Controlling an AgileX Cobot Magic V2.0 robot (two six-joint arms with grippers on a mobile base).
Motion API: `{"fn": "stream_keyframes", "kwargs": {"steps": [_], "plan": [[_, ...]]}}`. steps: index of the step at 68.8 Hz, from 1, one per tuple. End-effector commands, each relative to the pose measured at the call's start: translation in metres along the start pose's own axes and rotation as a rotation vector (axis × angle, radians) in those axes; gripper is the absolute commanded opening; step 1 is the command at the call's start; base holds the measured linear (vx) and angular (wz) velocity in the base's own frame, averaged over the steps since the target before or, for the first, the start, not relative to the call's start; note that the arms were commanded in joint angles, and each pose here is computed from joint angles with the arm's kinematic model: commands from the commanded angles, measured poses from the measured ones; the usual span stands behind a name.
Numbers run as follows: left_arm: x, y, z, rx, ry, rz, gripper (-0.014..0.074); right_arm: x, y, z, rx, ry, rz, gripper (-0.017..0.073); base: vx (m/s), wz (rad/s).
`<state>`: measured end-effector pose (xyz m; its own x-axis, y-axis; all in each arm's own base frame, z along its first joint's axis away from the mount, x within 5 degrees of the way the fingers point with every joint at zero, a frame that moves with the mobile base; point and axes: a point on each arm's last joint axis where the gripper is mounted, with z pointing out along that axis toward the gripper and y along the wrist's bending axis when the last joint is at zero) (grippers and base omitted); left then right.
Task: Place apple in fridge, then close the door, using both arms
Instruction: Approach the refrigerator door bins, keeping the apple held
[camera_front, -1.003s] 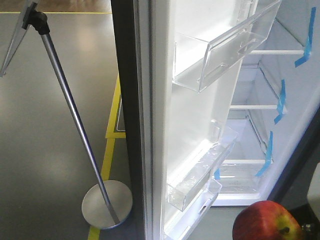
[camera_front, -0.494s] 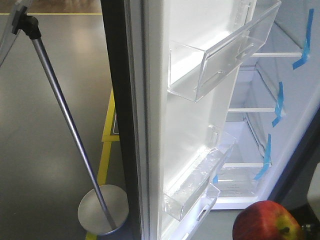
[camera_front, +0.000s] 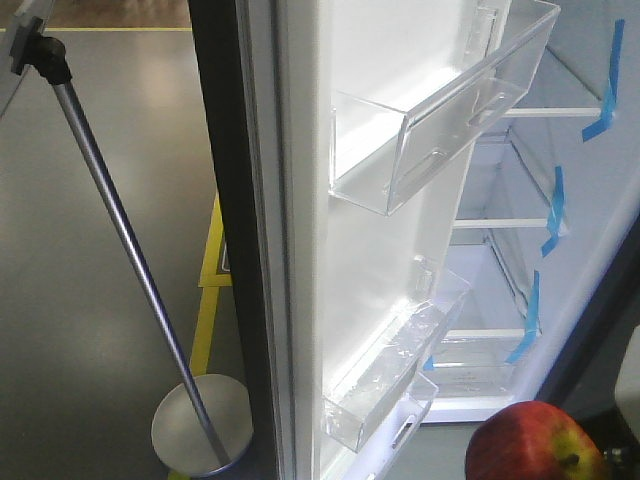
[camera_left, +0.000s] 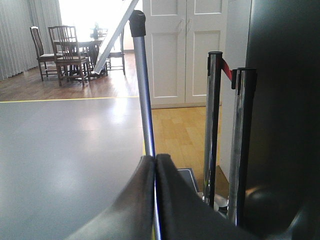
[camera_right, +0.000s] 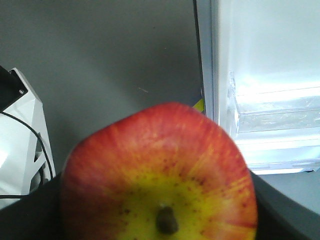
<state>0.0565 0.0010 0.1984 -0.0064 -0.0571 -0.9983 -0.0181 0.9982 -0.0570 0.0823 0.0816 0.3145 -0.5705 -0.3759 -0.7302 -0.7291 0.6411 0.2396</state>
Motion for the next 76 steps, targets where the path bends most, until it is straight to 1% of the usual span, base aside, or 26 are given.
{"fn": "stream_keyframes", "kwargs": {"steps": [1, 76], "plan": [[-0.0125, -0.0012, -0.0023, 0.014, -0.098, -0.011, -0.0006, -0.0114, 0.0029, -0.006, -0.005, -0.083, 0.001, 0.0122, 0.0, 0.0], [-0.0125, -0.0012, -0.0023, 0.014, -0.098, -0.011, -0.0006, -0.0114, 0.0029, -0.006, -0.005, -0.083, 0.001, 0.0122, 0.0, 0.0]]}}
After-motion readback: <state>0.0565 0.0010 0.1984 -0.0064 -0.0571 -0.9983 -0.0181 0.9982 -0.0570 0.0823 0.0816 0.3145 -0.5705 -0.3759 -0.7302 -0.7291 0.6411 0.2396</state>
